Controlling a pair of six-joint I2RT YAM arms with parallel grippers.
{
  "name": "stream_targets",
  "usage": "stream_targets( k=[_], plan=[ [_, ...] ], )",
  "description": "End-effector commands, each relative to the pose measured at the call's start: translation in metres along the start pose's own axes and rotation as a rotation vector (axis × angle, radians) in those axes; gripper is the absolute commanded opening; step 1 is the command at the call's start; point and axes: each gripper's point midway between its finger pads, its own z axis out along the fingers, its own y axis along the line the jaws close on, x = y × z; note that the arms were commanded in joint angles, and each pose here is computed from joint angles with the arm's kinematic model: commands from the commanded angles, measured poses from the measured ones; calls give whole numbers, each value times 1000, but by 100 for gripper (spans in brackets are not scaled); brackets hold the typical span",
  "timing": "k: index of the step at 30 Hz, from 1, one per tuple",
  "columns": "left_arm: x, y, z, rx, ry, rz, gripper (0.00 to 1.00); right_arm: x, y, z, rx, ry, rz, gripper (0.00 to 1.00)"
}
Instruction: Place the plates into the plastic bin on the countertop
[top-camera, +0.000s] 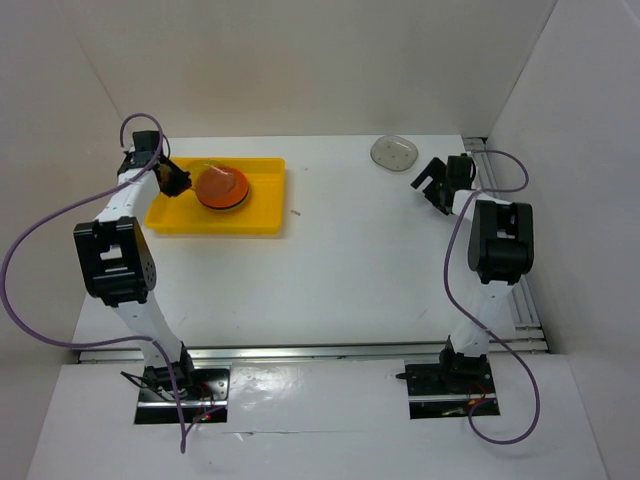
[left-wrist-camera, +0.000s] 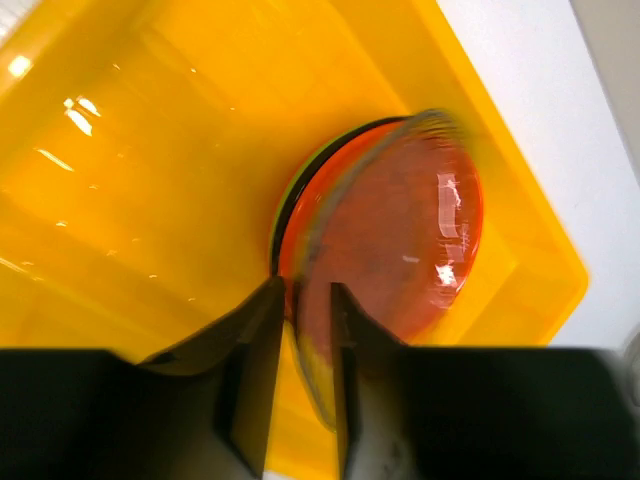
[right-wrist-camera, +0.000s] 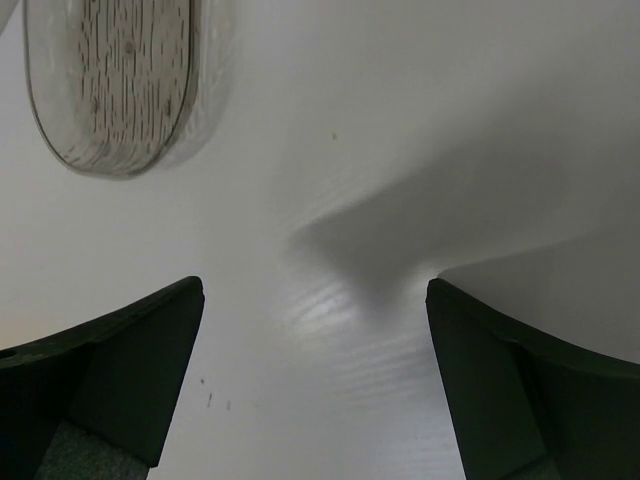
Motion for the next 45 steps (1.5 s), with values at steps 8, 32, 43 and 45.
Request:
stream_targets(
  k=[8, 32, 43, 45],
  plan=[
    [13, -9, 14, 29, 73, 6, 78, -21, 4, 50, 15, 33, 11, 100],
    [32, -95, -93, 159, 48, 371, 100, 69, -14, 137, 38, 318, 97, 12],
    [139, -177, -132, 498, 216, 570, 100, 43, 53, 31, -126, 172, 49, 0],
    [156, -185, -134, 535, 230, 593, 100, 70, 51, 4, -143, 188, 5, 0]
  ],
)
